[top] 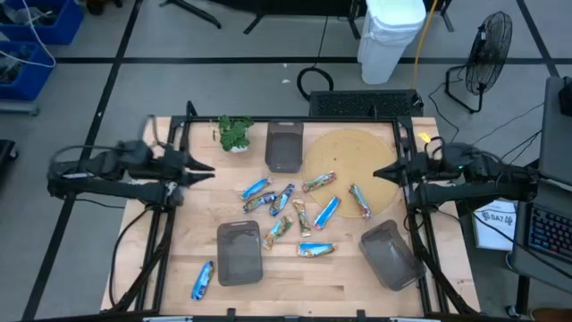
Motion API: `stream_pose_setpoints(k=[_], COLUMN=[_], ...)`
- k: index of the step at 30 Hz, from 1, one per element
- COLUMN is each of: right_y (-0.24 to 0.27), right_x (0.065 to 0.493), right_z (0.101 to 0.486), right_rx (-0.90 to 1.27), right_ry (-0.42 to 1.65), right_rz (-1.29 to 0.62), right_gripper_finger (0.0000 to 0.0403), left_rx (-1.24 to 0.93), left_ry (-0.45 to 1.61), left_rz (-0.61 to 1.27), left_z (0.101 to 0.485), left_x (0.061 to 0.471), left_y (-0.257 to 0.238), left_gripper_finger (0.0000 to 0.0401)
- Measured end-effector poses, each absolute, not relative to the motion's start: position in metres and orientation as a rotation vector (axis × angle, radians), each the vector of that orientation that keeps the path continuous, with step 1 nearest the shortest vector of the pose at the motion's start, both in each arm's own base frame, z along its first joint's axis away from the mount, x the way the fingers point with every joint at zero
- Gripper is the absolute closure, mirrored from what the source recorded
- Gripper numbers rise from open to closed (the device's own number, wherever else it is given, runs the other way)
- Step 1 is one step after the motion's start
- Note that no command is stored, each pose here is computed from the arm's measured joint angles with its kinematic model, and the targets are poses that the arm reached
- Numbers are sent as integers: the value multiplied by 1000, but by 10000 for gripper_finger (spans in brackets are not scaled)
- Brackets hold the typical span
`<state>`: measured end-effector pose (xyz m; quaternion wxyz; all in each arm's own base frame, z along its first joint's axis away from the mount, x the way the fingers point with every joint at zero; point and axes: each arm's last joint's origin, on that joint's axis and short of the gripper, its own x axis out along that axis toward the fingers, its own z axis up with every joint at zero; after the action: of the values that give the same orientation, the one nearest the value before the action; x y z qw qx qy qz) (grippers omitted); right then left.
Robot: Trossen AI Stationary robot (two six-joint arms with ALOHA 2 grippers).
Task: Pick and place Granola Bars by type
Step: Put the red granola bar into the bottom right black bin
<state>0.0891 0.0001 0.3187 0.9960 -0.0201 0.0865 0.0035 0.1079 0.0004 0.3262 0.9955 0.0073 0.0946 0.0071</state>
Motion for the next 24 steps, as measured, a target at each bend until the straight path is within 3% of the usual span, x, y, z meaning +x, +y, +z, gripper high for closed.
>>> stream_pose_setpoints(k=[5, 10, 24], right_y=[1, 3, 2], right_x=[101, 108, 109], right_z=[282, 251, 198], right_rx=[-40, -20, 13], right_ry=[244, 162, -36], right_rz=[23, 118, 79], right_gripper_finger=[403, 403, 403], left_rx=[12, 16, -49], left_ry=[225, 199, 6], left_rz=[-23, -54, -57], left_z=[304, 281, 193], left_x=[130, 140, 142], left_y=[-1, -2, -2], left_gripper_finger=[327, 327, 327])
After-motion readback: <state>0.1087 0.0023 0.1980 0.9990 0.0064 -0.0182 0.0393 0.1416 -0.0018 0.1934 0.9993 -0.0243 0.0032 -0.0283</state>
